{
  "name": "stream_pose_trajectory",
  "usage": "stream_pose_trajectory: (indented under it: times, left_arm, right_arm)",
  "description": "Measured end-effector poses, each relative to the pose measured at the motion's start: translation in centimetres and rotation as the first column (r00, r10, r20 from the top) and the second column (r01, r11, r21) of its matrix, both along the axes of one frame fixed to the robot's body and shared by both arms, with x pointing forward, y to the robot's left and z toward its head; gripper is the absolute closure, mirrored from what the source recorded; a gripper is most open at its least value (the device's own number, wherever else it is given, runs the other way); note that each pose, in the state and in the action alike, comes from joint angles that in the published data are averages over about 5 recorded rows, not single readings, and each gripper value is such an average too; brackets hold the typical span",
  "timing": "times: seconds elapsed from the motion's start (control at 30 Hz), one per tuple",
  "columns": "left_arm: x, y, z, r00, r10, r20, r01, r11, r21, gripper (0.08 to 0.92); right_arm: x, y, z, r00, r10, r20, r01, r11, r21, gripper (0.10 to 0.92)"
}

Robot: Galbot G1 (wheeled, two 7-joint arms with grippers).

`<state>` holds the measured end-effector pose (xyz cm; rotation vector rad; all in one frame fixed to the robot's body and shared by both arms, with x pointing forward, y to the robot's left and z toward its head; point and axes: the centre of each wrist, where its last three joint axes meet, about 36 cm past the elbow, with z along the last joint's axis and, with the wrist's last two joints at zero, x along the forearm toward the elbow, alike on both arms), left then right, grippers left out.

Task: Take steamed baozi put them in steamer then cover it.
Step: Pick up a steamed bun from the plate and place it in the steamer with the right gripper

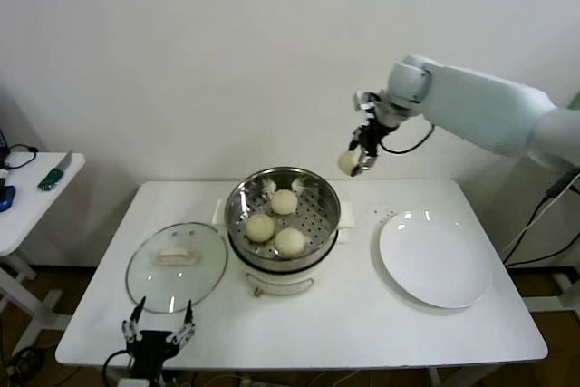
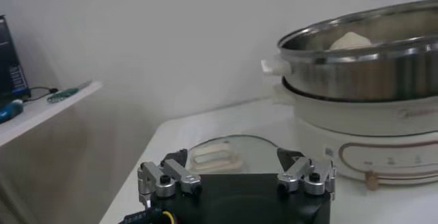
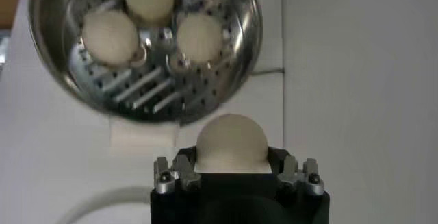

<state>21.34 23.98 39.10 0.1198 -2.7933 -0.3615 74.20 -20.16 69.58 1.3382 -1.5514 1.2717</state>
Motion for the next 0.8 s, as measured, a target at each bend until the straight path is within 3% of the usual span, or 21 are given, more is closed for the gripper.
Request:
stream_pose_trajectory:
  times: [0.37, 0.8]
  left_arm:
    - [0.2, 0.1, 0.1, 0.9997, -0.023, 0.009, 0.023, 1.000, 0.013, 0.177]
    - [0.5, 0.7, 0.0, 0.9998, -0.021, 0.006, 0.021, 1.000, 0.016, 0.177]
  right_arm:
    - [-1.3, 8.7, -1.2, 0.996, 0.058, -0.063, -0.059, 0.998, -0.015, 0.335]
    - [-2.3, 11.2, -6.4, 0.988, 0.074, -0.133, -0.090, 0.989, -0.121, 0.335]
